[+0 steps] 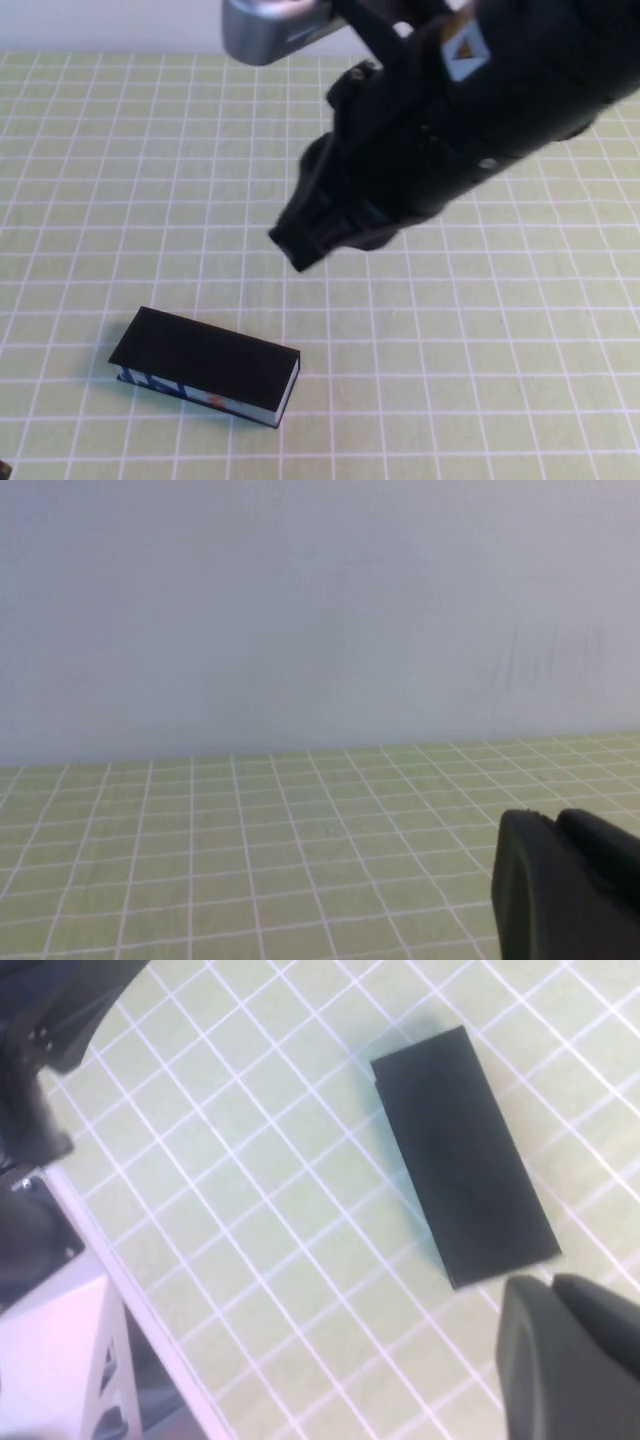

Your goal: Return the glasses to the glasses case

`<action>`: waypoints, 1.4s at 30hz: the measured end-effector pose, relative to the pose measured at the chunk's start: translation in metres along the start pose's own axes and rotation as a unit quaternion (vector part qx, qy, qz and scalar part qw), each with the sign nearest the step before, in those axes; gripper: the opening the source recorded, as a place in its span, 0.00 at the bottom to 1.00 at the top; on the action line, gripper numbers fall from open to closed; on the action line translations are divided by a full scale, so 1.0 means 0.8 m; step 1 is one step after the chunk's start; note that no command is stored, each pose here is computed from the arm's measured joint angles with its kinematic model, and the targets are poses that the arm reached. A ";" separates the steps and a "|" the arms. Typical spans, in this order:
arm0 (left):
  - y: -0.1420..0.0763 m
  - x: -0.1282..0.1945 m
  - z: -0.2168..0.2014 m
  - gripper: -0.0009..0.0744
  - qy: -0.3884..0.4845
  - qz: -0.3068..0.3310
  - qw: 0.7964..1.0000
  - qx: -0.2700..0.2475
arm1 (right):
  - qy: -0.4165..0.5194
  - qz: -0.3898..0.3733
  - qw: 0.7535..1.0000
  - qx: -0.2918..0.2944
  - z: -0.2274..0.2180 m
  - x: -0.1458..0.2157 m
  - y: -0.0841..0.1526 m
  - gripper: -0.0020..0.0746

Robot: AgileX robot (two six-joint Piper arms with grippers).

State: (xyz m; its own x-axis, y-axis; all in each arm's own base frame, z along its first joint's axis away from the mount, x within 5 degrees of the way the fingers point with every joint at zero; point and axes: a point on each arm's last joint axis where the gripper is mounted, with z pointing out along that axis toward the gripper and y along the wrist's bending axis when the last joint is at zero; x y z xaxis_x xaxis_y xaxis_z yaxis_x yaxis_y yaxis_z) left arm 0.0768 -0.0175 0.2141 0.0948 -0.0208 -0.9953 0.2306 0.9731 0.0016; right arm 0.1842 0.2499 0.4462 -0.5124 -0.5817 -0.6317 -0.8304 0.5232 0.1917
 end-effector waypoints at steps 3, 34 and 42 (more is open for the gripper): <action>0.000 0.000 0.000 0.01 0.001 -0.001 1.000 0.000 | -0.003 0.006 1.000 0.017 -0.027 0.026 0.003 0.01; 0.000 0.001 0.000 0.01 0.006 -0.001 1.000 0.001 | -0.040 0.071 0.990 0.112 -0.020 0.337 -0.027 0.01; 0.000 0.002 0.000 0.01 0.008 -0.001 1.000 0.001 | -0.102 0.161 0.955 0.229 -0.004 0.371 -0.070 0.01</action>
State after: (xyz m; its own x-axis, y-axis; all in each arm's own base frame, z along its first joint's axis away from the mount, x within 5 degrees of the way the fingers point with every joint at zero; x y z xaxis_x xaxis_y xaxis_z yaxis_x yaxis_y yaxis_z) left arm 0.0769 -0.0177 0.2126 0.0787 -0.0185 -0.9967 0.2335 0.9724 0.0004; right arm 0.0781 0.0457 0.2506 -0.6328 -0.2358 -0.7375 -0.4306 0.8988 0.0821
